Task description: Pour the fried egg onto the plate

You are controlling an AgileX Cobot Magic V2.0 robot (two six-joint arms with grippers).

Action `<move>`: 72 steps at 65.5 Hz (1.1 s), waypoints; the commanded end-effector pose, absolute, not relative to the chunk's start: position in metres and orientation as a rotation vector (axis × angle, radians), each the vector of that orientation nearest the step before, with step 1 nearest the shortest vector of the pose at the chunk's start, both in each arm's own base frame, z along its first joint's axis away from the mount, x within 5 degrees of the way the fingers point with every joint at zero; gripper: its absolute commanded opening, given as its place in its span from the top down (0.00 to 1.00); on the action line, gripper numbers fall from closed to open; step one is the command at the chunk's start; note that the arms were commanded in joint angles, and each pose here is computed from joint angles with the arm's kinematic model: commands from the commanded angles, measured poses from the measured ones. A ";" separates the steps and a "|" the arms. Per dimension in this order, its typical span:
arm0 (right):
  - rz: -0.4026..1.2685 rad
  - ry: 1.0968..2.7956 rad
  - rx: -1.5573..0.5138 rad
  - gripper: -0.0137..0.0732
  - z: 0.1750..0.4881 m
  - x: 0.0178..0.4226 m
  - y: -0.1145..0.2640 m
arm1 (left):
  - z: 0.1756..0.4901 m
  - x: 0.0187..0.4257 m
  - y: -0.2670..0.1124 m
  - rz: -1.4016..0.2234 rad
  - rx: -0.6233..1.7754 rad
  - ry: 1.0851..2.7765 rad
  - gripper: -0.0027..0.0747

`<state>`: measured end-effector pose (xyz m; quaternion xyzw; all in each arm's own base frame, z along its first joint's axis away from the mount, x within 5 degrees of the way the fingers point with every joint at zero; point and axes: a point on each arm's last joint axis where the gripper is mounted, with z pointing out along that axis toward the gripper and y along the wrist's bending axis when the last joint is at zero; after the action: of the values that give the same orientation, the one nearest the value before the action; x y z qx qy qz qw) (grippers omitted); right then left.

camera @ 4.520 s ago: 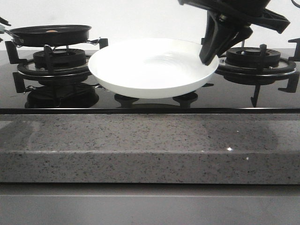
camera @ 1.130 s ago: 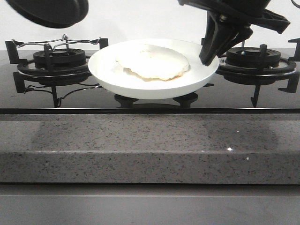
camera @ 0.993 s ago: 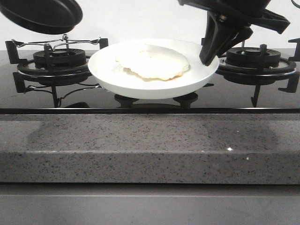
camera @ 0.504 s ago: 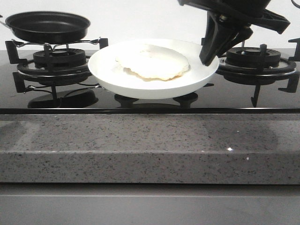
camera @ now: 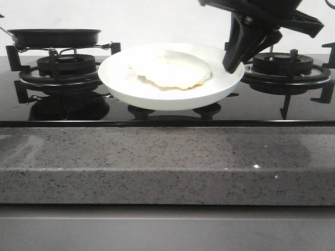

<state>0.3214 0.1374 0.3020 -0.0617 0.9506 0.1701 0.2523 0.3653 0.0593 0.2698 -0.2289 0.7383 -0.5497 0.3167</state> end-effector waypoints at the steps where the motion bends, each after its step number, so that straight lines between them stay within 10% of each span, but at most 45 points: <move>1: 0.490 2.473 -0.160 0.96 0.326 0.320 0.136 | 0.302 0.359 0.055 -1.524 -0.496 1.857 0.49; 27: 0.490 2.473 -0.160 0.96 0.326 0.320 0.136 | 0.297 0.354 0.069 -1.421 -0.459 1.929 0.24; 54: 0.490 2.473 -0.160 0.96 0.326 0.320 0.136 | 0.327 0.314 0.116 -1.180 -0.466 1.917 0.25; 72: 0.490 2.473 -0.160 0.96 0.326 0.320 0.136 | 0.378 0.279 0.062 -0.814 -0.189 2.039 0.25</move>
<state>0.3214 0.1374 0.3020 -0.0630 0.9505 0.1697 0.2525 0.2935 0.0887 0.3401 -0.1226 0.8321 -0.3539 0.4090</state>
